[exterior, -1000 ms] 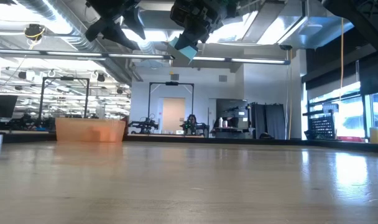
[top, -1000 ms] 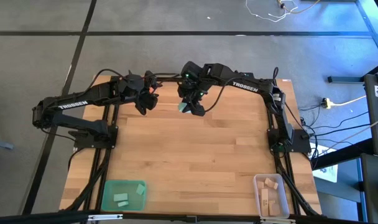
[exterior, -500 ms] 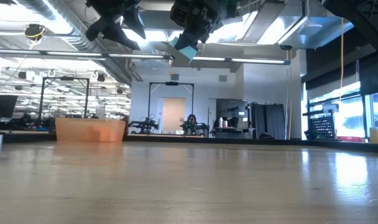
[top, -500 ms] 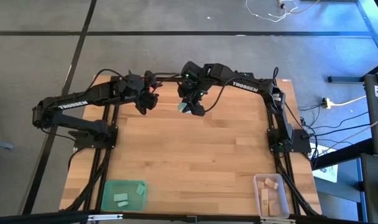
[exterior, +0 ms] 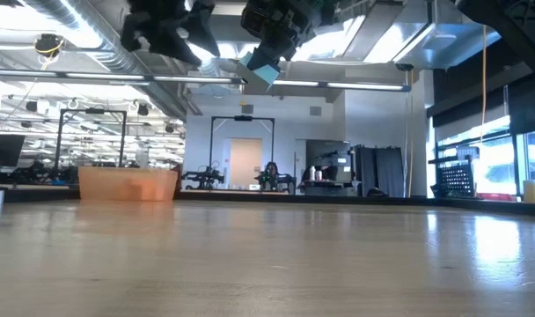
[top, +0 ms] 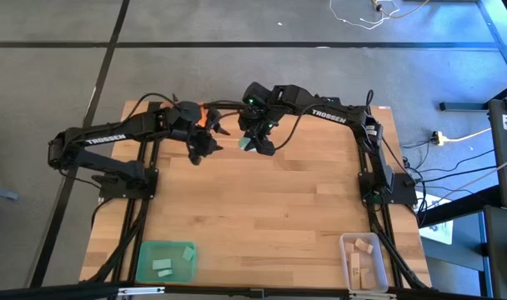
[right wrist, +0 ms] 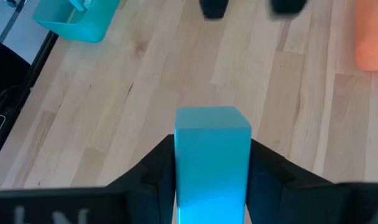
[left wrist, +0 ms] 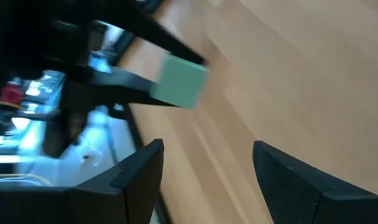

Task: Sort & place blocks by color
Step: Put the blue block into the blue bin

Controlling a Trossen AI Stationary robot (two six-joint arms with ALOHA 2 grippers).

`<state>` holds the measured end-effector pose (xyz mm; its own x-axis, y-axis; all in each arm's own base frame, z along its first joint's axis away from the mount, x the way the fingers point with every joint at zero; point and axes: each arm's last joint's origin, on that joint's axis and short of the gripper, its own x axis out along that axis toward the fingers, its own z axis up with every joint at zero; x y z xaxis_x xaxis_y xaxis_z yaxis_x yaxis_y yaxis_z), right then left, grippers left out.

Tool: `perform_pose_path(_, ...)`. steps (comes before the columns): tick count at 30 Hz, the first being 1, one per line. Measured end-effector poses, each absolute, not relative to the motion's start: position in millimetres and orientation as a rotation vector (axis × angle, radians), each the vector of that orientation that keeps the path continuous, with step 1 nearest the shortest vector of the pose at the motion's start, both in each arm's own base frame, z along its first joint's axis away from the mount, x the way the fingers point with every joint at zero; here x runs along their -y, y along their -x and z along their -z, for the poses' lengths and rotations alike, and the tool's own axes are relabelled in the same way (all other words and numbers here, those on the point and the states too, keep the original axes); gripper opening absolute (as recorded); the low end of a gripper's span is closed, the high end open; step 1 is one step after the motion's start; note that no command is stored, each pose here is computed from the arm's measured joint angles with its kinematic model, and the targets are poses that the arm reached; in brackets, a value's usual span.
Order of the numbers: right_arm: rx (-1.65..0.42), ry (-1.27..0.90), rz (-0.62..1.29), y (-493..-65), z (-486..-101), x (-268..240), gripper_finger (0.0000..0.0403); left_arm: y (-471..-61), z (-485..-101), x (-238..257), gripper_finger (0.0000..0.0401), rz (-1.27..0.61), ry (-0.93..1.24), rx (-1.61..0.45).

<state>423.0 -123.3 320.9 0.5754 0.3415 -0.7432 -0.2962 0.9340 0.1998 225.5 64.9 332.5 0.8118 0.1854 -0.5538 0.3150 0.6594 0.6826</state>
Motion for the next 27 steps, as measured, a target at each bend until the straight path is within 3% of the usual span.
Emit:
perform_pose_path(7, -0.877, -0.061, -0.383, -423.0, -321.2, 123.1, 0.0133, -228.3, -334.2, -63.1, 0.0238, 0.047, -0.832, -0.619)
perform_pose_path(19, -0.833, -0.096, -0.451, -423.7, -322.9, 121.9, 0.0133, -255.0, -330.5, -52.9, 0.0234, 0.116, -1.1, -0.531)
perform_pose_path(27, -0.82, -0.091, -0.45, -424.6, -323.6, 122.7, 0.0133, -264.6, -326.7, -51.3, 0.023, 0.124, -1.114, -0.507)
